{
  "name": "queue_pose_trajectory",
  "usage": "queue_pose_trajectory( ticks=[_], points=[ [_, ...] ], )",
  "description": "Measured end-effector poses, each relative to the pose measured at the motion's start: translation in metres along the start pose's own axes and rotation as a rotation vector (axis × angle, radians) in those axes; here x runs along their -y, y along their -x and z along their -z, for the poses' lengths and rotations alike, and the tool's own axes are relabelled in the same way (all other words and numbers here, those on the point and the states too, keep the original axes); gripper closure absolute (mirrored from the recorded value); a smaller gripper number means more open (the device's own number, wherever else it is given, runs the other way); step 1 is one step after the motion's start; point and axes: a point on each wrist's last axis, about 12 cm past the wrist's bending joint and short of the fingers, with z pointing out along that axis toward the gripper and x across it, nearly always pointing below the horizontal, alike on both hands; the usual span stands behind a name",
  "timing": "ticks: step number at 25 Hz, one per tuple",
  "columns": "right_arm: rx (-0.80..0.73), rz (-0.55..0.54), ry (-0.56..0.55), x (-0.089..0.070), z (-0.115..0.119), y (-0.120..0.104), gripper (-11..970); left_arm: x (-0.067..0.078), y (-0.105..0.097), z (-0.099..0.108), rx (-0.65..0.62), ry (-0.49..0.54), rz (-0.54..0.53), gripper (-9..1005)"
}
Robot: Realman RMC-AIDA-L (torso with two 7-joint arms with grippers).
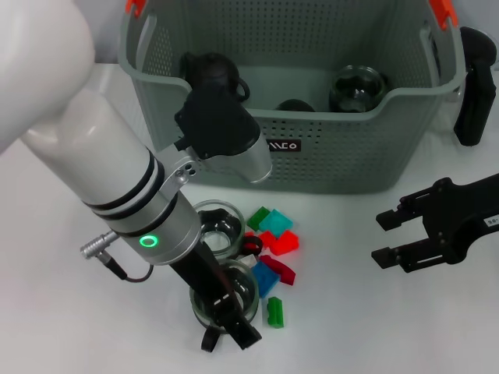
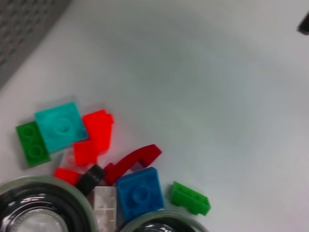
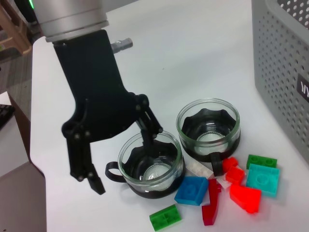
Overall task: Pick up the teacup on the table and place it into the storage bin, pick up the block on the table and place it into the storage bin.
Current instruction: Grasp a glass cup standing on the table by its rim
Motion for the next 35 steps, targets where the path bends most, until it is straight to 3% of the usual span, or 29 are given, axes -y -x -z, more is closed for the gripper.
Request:
queue_pose_trajectory(
  ticks=[35],
  points=[
    [0.014, 0.005, -0.026, 0.004, -0.002, -0.002, 302, 0.018, 0.018, -0.033, -0.099, 0.078, -0.05, 48]
  ],
)
